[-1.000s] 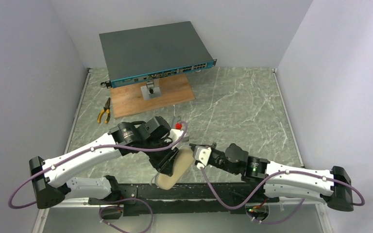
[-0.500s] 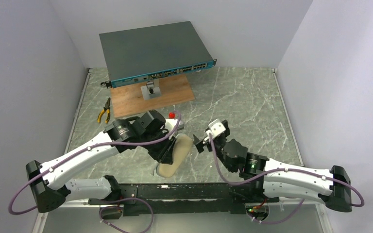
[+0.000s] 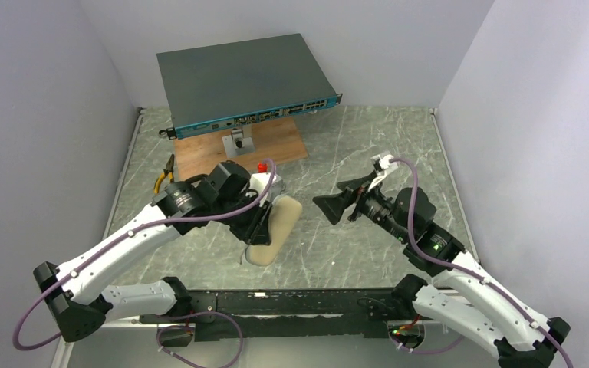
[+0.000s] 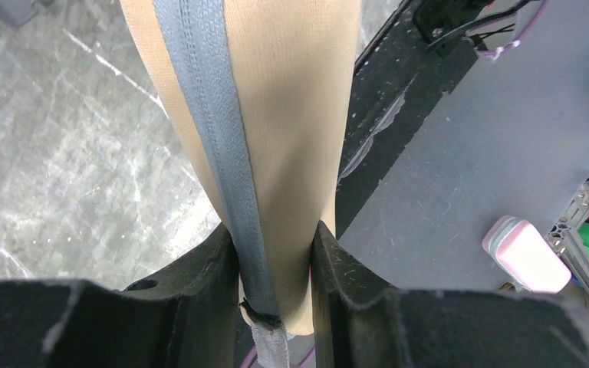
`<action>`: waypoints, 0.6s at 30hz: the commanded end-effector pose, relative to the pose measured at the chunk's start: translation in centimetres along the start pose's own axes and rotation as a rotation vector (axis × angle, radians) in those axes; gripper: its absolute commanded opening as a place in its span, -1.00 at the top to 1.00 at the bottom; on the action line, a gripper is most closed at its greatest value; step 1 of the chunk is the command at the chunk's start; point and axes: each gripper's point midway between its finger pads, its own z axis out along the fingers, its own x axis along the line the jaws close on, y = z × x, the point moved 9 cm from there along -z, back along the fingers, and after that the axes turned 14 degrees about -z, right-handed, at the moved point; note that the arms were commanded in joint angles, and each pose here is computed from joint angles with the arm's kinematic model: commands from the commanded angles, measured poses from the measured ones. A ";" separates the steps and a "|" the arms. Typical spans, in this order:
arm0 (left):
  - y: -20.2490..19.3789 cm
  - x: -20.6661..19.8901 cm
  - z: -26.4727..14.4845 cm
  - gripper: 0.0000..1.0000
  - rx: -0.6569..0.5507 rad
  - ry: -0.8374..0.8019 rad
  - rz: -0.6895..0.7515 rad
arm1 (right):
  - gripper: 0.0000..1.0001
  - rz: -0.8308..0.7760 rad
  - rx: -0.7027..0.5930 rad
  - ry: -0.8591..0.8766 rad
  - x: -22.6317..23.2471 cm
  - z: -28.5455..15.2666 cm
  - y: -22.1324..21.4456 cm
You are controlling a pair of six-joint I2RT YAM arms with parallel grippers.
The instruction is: Open the umbrella
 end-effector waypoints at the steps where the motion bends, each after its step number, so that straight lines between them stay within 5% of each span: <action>1: 1.8 -2.6 -2.4 1.00 -0.114 -0.171 0.123 | -1.00 0.074 -0.029 0.448 3.7 -0.8 3.5; 18: 3.2 -3.8 -1.8 1.00 -0.127 -0.260 0.140 | -0.79 0.142 0.161 0.402 3.8 5.1 2.6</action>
